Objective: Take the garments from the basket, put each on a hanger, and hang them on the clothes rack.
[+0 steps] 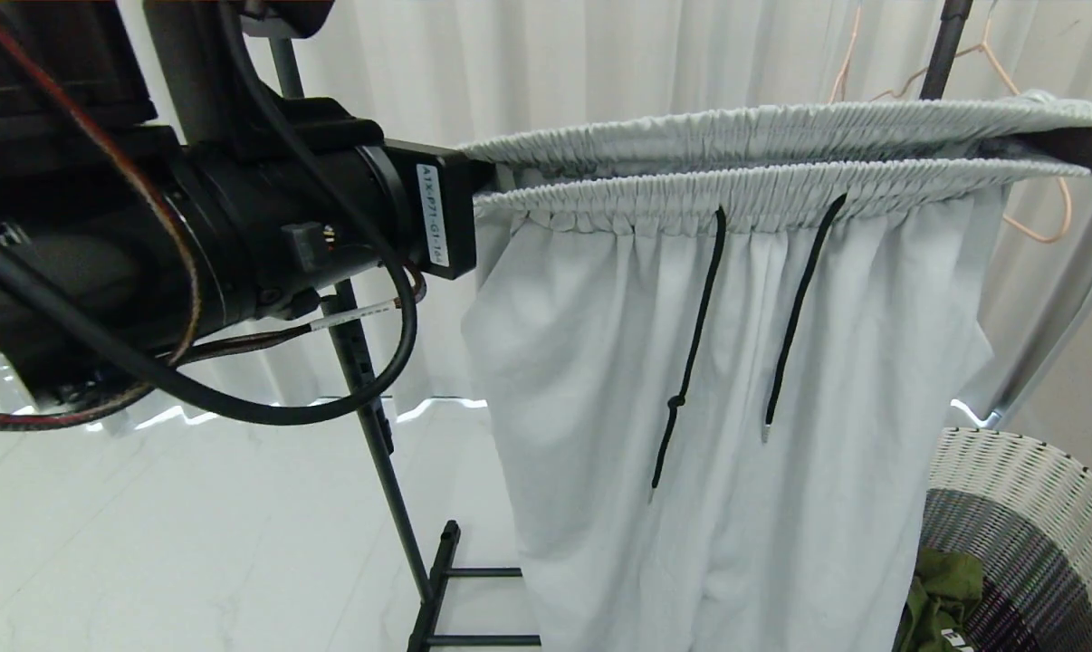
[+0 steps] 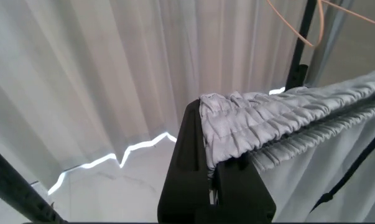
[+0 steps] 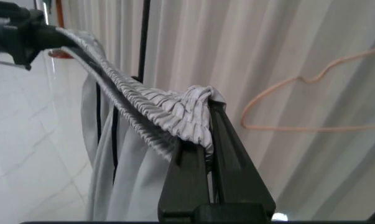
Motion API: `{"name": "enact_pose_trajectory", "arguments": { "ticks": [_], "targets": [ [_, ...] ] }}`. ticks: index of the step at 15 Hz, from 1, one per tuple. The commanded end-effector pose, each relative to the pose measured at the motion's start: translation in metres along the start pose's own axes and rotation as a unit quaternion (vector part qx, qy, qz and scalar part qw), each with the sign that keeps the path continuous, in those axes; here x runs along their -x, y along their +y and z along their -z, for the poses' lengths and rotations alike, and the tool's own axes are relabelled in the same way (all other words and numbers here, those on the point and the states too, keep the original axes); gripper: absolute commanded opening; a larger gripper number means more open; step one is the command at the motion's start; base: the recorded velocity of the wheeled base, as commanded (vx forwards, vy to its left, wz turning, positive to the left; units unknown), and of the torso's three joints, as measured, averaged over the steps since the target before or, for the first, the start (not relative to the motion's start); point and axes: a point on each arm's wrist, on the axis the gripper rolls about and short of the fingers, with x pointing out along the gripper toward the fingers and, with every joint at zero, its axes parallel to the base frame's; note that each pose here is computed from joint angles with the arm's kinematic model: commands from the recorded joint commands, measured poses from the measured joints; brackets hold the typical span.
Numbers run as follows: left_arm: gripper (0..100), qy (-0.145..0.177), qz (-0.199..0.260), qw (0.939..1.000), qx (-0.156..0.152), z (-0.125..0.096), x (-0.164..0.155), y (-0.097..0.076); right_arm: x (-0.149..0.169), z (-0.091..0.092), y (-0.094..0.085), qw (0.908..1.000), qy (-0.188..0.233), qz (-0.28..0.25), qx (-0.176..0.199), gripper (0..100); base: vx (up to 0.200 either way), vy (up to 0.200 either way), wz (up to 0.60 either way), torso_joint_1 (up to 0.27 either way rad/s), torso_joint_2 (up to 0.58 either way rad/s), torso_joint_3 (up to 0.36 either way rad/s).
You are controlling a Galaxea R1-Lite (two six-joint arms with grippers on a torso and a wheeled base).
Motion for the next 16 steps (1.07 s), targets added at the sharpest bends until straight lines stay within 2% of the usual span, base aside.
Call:
{"name": "enact_pose_trajectory", "arguments": {
  "ticks": [1,4,6,10,16],
  "targets": [
    [0,0.012,-0.008,0.9999,-0.001,0.005,-0.021,0.0,0.005,0.006,0.003,1.0,0.006,0.001,-0.002,0,0.0,0.0,0.0,0.0,0.0,0.0],
    [0,0.01,-0.013,0.9996,0.021,0.003,-0.048,-0.003,0.009,0.006,0.013,0.9999,0.005,-0.015,-0.005,0,0.0,0.0,0.0,0.0,0.0,0.0],
    [0,0.009,-0.014,0.9996,0.023,0.004,-0.059,-0.005,0.018,0.006,0.022,0.9997,0.011,-0.021,0.004,0,0.0,0.0,0.0,0.0,0.0,0.0],
    [0,0.029,-0.018,0.9989,0.033,0.017,-0.074,-0.006,0.025,0.016,0.048,0.9959,0.031,-0.086,0.0,0,0.0,0.0,0.0,0.0,0.0,0.0],
    [0,0.025,-0.016,0.999,0.034,0.014,-0.062,-0.004,0.025,0.023,0.05,0.9953,0.039,-0.088,0.008,0,0.0,0.0,0.0,0.0,0.0,0.0]
  ]
}}
